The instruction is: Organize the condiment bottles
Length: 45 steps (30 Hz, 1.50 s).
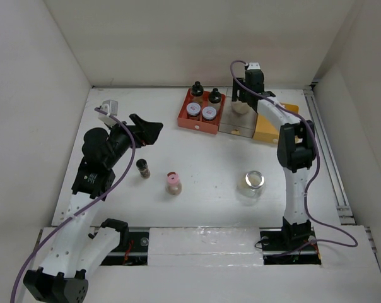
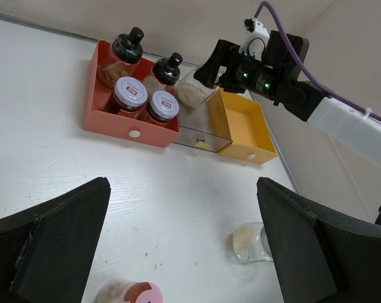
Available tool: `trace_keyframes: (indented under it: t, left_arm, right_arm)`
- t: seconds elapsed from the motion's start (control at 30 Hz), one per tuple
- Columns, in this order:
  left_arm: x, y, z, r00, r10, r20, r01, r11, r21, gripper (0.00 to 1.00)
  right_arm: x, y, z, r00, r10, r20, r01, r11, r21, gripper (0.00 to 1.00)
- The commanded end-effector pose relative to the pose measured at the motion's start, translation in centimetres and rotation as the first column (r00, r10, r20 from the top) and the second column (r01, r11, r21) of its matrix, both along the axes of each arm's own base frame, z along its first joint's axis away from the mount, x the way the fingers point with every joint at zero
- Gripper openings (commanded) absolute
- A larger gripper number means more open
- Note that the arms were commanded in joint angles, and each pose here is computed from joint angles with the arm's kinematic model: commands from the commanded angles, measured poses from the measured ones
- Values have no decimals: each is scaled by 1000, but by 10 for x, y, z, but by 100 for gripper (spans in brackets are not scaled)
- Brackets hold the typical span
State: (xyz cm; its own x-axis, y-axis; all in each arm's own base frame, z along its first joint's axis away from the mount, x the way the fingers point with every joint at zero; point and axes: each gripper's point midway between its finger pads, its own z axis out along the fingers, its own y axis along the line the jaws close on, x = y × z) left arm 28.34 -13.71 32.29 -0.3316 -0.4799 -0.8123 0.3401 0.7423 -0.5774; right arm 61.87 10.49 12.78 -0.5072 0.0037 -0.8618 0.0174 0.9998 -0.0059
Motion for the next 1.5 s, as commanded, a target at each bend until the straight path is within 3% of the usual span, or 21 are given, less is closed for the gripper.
trace_keyframes:
  t: [0.0,0.13,0.33,0.4,0.43,0.5,0.57,0.63,0.7,0.77,0.83,0.9,1.07,1.13,1.37,1.47]
  left_arm:
    - [0,-3,11,998,-22,53,22,1000,-9,99]
    - [-2,-3,14,998,-21,62,22,1000,-11,99]
    - [-9,-7,22,995,-48,92,52,998,-36,99]
    - [-13,-8,23,994,-58,92,61,997,-36,99]
    - [-17,-7,29,993,-57,104,62,997,-38,99]
    - [-22,-6,35,991,-50,124,54,998,-32,99]
    - [-24,-4,35,992,-39,122,43,999,-32,99]
    - [-27,-2,40,990,-39,137,43,999,-27,99]
    - [-28,-1,42,989,-30,146,35,999,-29,99]
    - [-31,0,45,987,-30,156,35,999,-31,99]
    - [-31,0,43,989,-30,147,35,999,-29,99]
    - [-33,1,45,987,-30,156,35,999,-32,99]
    - [-36,1,48,986,-29,165,35,999,-34,99]
    - [-37,3,50,985,-20,174,26,999,-36,99]
    - [-37,3,50,985,-20,174,26,999,-36,99]
    - [-37,3,48,986,-20,165,26,999,-34,99]
  right_arm:
    - [13,-1,45,994,-10,108,5,999,40,87]
    - [-5,2,91,985,-1,172,-8,999,54,100]
    - [-70,23,148,968,36,247,-53,997,60,100]
    - [-113,28,144,971,45,237,-66,995,81,100]
    - [-138,36,112,982,48,181,-56,997,44,100]
    - [-174,36,124,978,43,205,-53,998,42,100]
    - [-221,42,86,993,84,87,-84,996,-2,100]
    - [-262,45,91,993,92,76,-96,994,44,100]
    - [-313,53,62,991,134,-15,-134,991,19,100]
    - [-356,56,66,986,162,-27,-159,983,87,100]
    - [-383,50,65,988,143,-51,-133,977,168,100]
    - [-406,36,48,986,119,-119,-104,986,130,100]
    - [-427,32,30,981,68,-182,-44,990,134,100]
    - [-429,22,13,973,11,-230,5,998,65,100]
    - [-416,-1,3,964,-122,-236,131,991,24,100]
    - [-406,-1,-1,966,-91,-243,104,994,40,100]
